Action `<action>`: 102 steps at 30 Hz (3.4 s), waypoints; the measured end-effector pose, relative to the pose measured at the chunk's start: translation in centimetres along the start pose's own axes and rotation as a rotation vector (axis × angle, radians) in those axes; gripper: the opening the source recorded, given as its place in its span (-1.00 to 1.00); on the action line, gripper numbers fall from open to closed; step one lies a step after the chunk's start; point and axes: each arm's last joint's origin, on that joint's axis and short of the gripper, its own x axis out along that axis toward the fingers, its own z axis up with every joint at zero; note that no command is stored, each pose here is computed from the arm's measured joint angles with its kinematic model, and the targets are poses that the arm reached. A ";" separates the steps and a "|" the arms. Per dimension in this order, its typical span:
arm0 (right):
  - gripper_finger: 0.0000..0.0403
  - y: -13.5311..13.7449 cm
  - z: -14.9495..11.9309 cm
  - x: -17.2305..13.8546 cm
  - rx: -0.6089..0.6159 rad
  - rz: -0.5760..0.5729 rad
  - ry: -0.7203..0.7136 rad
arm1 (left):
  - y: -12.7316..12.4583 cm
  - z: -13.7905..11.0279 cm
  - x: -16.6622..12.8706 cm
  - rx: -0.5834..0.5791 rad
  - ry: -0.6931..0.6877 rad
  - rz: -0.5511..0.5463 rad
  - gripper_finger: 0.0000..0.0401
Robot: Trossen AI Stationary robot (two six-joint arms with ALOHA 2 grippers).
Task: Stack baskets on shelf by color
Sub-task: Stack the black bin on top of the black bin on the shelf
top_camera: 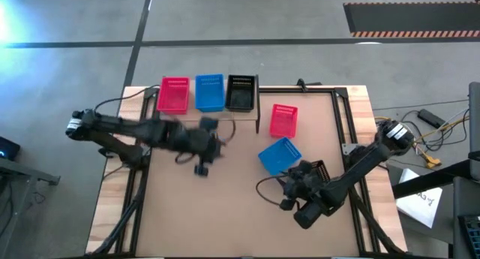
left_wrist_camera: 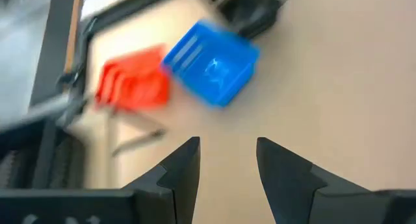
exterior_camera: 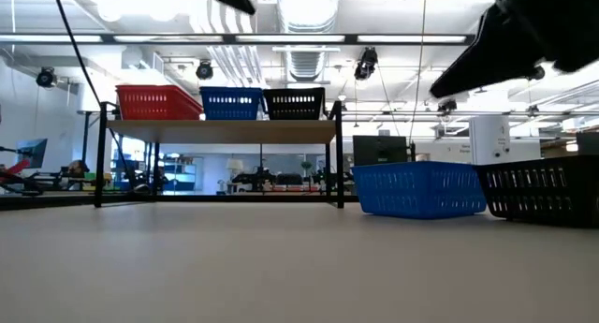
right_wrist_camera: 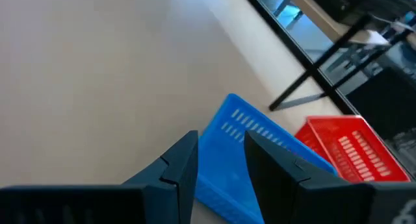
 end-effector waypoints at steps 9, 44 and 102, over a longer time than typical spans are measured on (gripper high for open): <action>-0.30 -2.9 0.9 -2.4 0.040 0.100 0.088 | -7.8 -1.6 3.3 0.024 -0.209 -0.126 -0.32; -0.11 -17.6 1.7 11.9 0.036 0.140 0.350 | -13.4 -8.6 -1.8 -0.271 -0.116 -0.079 -0.32; -0.47 -3.8 -2.0 0.6 0.376 0.136 0.703 | -14.6 -12.3 -0.8 -0.357 -0.169 0.031 -0.32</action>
